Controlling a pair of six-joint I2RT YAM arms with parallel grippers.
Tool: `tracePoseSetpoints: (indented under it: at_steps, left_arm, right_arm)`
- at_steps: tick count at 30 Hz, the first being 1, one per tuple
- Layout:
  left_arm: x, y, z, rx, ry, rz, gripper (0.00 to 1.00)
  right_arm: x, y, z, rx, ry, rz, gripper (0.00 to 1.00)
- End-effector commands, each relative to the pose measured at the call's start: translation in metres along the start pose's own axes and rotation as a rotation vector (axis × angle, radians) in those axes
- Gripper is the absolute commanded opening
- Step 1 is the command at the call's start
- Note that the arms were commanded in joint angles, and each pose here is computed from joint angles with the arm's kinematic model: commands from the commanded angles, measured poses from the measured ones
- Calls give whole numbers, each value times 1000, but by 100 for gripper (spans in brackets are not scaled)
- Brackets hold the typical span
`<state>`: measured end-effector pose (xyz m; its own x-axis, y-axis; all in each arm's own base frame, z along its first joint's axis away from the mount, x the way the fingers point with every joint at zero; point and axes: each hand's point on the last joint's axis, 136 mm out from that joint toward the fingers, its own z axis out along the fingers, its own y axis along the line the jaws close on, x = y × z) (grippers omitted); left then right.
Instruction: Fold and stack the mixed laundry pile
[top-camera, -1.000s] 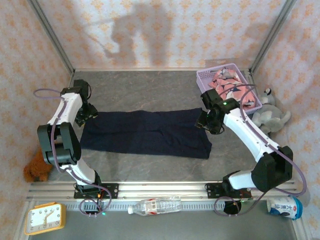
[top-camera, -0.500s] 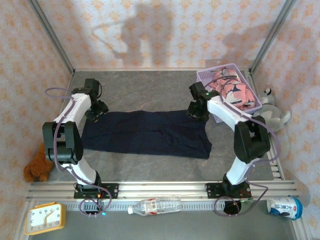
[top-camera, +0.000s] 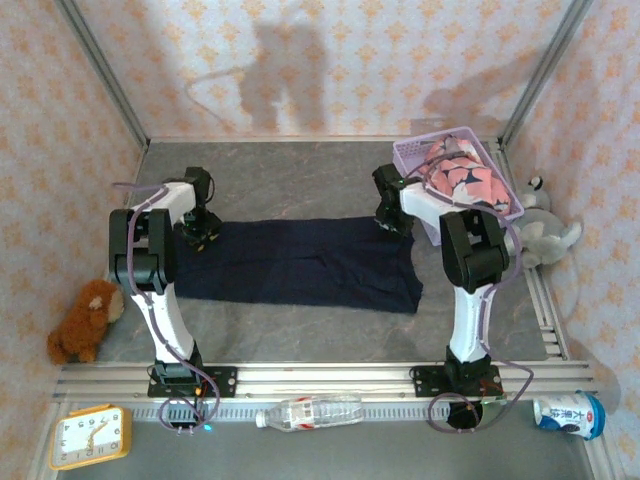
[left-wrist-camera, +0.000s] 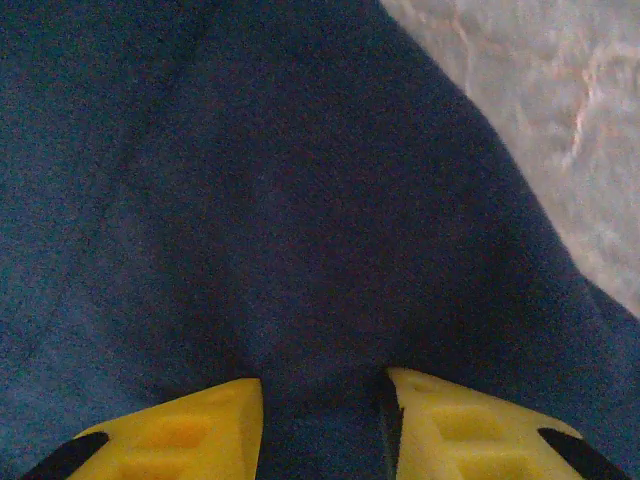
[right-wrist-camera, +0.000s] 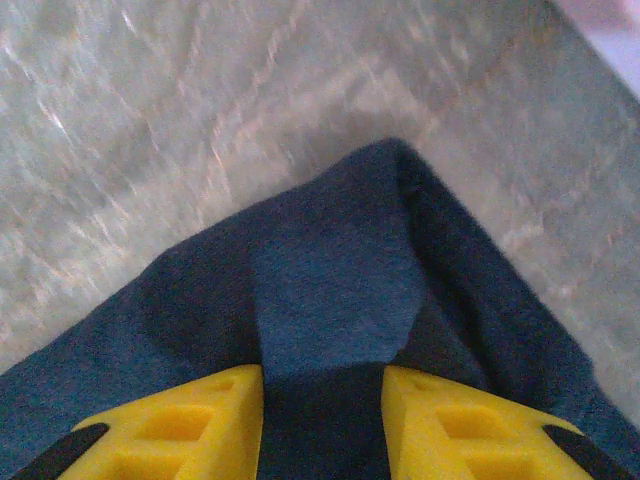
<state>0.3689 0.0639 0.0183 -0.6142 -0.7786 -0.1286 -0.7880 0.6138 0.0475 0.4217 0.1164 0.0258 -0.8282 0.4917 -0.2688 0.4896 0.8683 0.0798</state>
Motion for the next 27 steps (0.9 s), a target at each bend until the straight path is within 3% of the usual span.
tracePoseSetpoints:
  at_steps: [1,8,12,15,21,27]
  left_arm:
    - [-13,31,22,-134,13,-49,36]
    - [-41,-2,9,-59,33,7,41]
    - [-46,-31,-25,77,18,20,56]
    - [-38,-47,-55,156,-7,59,63]
    - [-1,-62,-98,265,-44,129,64]
    - [38,-49,-84,280,-31,81,64]
  right_arm:
    - [-18,-2,13,51,-36,42,36]
    - [-53,51,10,-63,-51,-48,38]
    - [-69,71,-21,-138,-84,-112,44]
    - [-66,74,-48,-183,-88,-172,46]
    - [-7,72,-90,-219,-31,-397,46]
    - [79,77,-110,-243,29,-558,45]
